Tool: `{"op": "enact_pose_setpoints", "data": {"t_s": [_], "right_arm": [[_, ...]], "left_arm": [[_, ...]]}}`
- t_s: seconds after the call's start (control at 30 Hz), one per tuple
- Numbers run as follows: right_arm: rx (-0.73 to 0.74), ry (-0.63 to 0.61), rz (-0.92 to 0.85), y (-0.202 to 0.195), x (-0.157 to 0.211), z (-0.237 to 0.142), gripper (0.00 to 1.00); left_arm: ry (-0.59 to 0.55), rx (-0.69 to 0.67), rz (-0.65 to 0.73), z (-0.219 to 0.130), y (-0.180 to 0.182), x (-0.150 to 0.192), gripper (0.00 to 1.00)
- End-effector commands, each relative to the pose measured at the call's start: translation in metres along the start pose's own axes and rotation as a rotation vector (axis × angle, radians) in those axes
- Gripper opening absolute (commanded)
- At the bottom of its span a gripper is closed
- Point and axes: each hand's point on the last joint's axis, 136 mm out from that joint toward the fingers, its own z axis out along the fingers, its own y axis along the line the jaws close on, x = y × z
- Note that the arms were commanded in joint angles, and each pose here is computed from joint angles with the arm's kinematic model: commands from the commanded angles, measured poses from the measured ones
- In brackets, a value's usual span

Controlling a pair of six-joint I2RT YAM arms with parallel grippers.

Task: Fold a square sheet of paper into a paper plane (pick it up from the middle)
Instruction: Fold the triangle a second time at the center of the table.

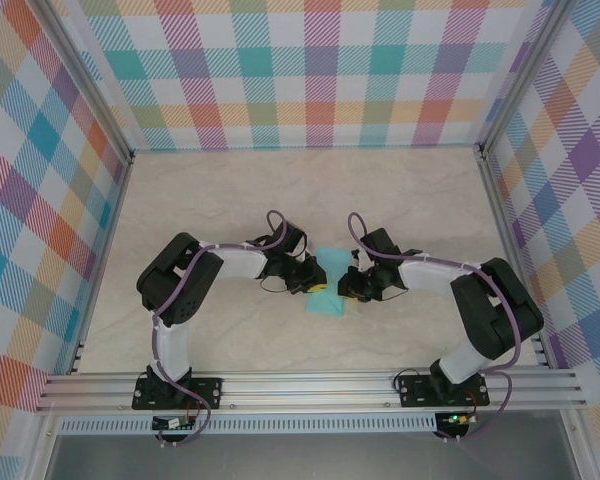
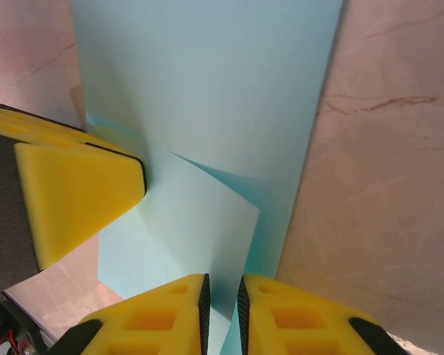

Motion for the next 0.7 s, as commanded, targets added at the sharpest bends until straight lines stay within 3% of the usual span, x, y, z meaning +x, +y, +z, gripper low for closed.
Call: {"op": "enact_pose_setpoints", "data": {"t_s": [0.0,0.3,0.67], "right_arm": [[-0.003,-0.002,0.016,0.000,-0.004,0.001,0.16],[0.002,-0.010,0.033,-0.003,-0.005,0.002,0.07],[0.018,-0.003,0.042,-0.008,-0.004,0.005,0.05]], "left_arm": [[0.022,-0.009,0.008,0.006,0.003,0.005,0.13],[0.010,0.032,0.039,0.001,-0.011,0.003,0.16],[-0.012,0.107,0.101,-0.014,-0.036,0.004,0.26]]}}
